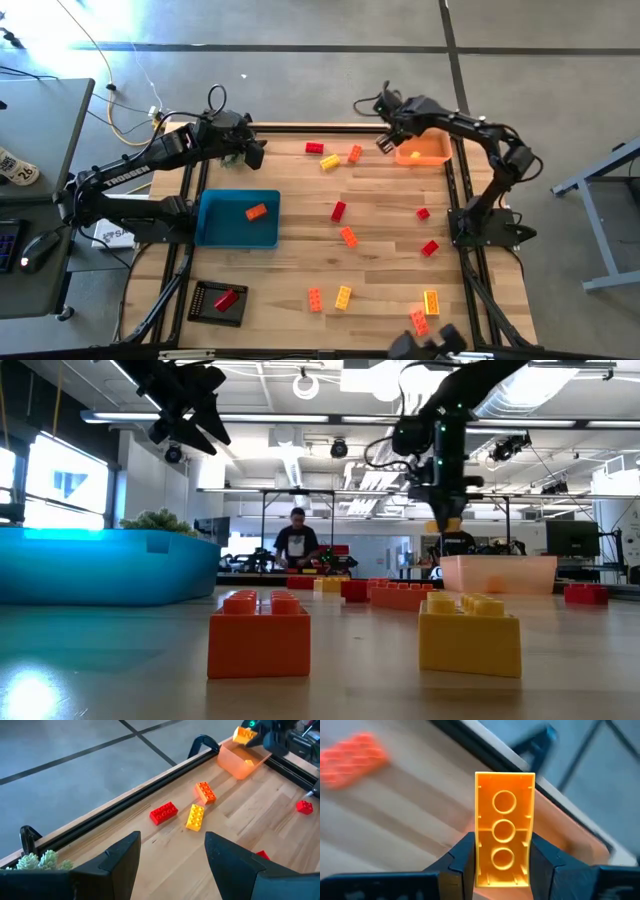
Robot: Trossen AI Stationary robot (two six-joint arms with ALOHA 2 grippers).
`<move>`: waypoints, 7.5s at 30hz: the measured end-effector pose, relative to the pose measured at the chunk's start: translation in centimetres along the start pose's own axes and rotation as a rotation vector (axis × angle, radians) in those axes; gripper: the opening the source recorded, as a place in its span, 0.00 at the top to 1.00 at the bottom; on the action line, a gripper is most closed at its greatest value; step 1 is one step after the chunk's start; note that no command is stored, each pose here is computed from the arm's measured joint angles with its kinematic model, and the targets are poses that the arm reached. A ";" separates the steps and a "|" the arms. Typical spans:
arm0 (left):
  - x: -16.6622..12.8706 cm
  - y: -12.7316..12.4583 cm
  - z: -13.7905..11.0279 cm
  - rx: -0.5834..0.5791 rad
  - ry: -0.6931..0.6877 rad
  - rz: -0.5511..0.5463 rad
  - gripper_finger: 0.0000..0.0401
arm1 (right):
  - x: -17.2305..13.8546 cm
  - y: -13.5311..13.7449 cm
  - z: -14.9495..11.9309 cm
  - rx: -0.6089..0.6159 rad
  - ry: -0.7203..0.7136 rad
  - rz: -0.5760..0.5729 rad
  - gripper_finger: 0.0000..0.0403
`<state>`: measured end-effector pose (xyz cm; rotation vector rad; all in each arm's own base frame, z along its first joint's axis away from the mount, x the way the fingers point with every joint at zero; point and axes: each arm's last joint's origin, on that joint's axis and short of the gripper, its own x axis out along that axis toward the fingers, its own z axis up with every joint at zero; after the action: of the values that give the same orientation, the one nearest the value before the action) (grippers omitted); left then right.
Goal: Sort & place blocks by color
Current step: Put the yellow game piece into the orange bin, then put the orange game piece into the blue bin
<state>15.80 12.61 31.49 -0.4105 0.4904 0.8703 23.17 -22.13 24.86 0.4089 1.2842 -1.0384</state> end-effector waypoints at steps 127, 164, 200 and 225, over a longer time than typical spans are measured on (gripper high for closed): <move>-1.9 -20.0 -9.9 1.257 -0.279 -1.214 0.47 | -13.3 12.0 -9.3 0.500 -0.193 0.424 0.41; 4.5 -27.0 -17.6 1.536 0.109 -1.312 0.47 | -13.7 12.6 -10.2 0.472 -0.194 0.430 0.41; 7.3 -28.2 -20.9 1.623 0.077 -1.279 0.47 | -12.5 13.8 -9.9 0.446 -0.166 0.396 0.41; 9.1 -28.1 -22.9 1.643 0.133 -1.223 0.47 | -12.5 13.8 -9.9 0.446 -0.163 0.406 0.41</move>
<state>37.89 -10.12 11.69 0.7445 0.7625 -0.8510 29.41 -2.48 29.54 0.8673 0.7727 -0.9794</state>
